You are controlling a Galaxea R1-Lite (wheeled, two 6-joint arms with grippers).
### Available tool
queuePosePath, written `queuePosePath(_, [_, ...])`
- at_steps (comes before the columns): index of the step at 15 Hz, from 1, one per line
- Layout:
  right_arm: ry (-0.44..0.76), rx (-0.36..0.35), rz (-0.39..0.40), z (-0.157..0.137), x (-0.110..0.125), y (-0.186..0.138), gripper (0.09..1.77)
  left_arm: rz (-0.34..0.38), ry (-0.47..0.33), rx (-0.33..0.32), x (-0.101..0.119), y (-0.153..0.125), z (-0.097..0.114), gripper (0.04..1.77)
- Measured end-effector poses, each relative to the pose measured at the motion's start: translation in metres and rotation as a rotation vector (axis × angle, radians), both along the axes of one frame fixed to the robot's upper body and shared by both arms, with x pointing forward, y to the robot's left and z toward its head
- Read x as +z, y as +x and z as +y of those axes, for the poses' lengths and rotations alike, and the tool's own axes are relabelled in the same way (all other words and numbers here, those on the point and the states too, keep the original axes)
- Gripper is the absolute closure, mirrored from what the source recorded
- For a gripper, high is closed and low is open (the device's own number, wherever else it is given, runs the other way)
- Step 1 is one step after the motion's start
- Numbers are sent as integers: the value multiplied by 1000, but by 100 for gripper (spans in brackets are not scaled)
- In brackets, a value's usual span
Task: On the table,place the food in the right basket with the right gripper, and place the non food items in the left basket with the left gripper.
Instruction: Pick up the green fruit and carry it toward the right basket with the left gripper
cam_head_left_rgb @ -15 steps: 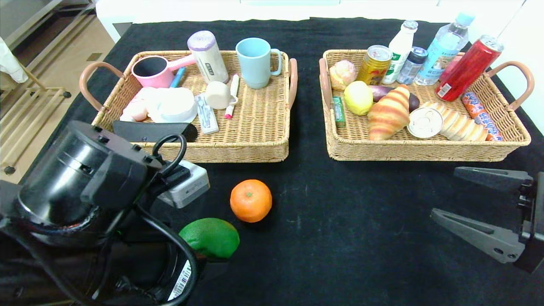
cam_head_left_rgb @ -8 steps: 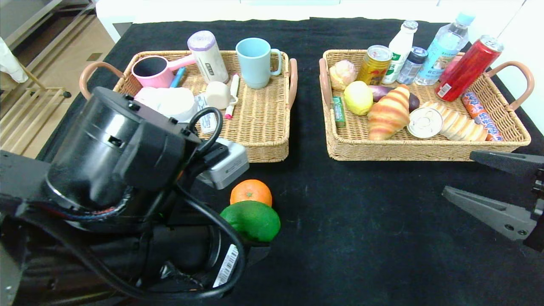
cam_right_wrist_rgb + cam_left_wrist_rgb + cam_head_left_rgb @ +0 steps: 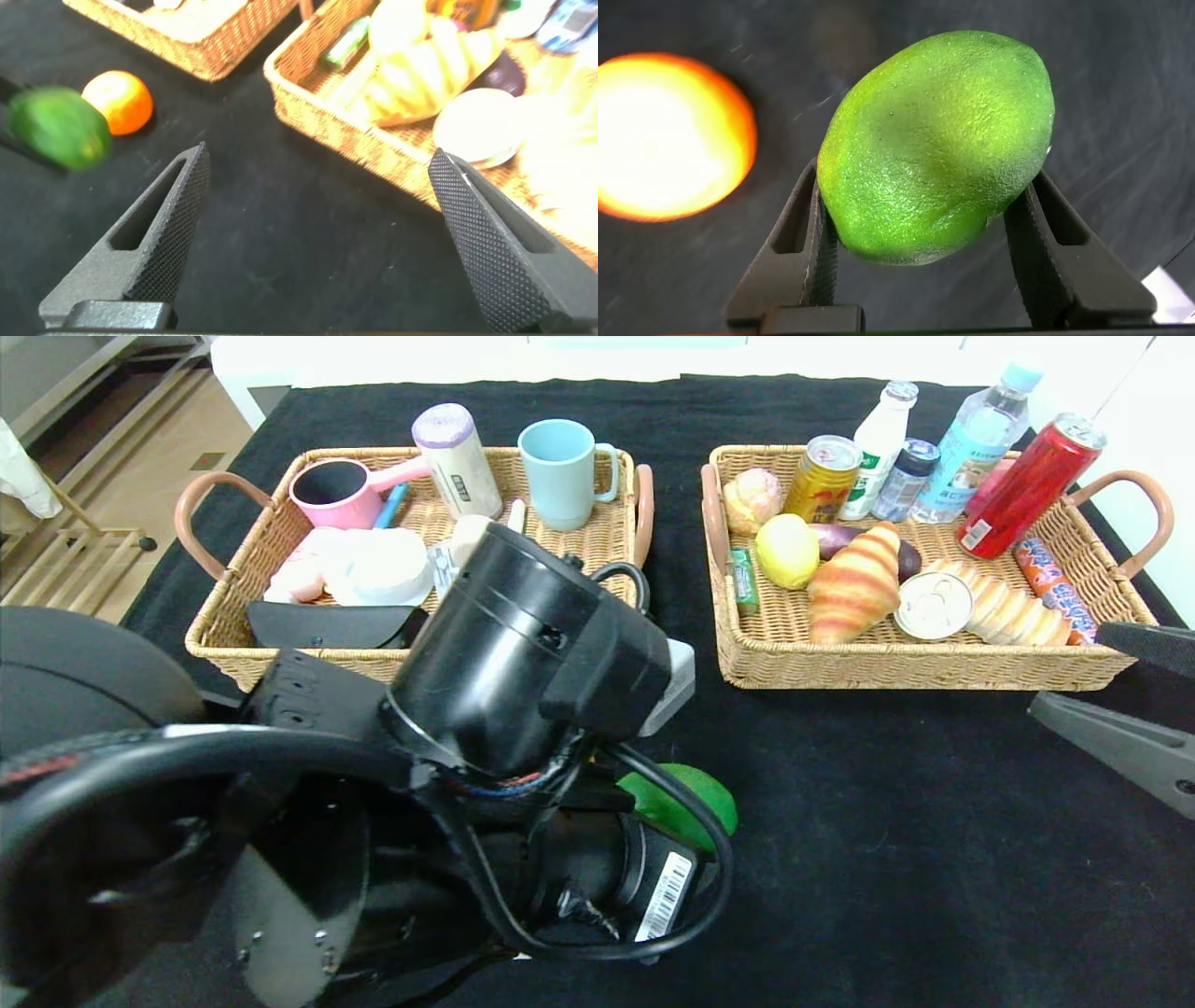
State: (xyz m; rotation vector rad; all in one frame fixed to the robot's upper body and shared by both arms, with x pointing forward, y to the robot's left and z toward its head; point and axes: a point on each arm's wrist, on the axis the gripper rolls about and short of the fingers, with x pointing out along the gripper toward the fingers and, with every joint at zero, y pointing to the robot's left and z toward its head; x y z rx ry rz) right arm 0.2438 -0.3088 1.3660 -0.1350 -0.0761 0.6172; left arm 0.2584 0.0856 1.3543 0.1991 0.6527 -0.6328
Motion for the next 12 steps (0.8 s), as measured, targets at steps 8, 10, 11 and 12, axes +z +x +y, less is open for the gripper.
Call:
queuePosePath(8, [14, -17, -26, -3, 6, -6, 15, -11, -27, -35, -19, 18, -51, 74])
queuePosePath(10, [14, -18, -28, -4, 7, -7, 15, -11, -25, -38, -22, 21, -59, 75])
queuePosePath(11, [14, -18, -29, -4, 7, -7, 15, -12, -25, -38, -23, 23, -63, 75])
queuePosePath(12, [14, -18, -29, -4, 7, -7, 15, -12, -24, -39, -24, 24, -66, 75])
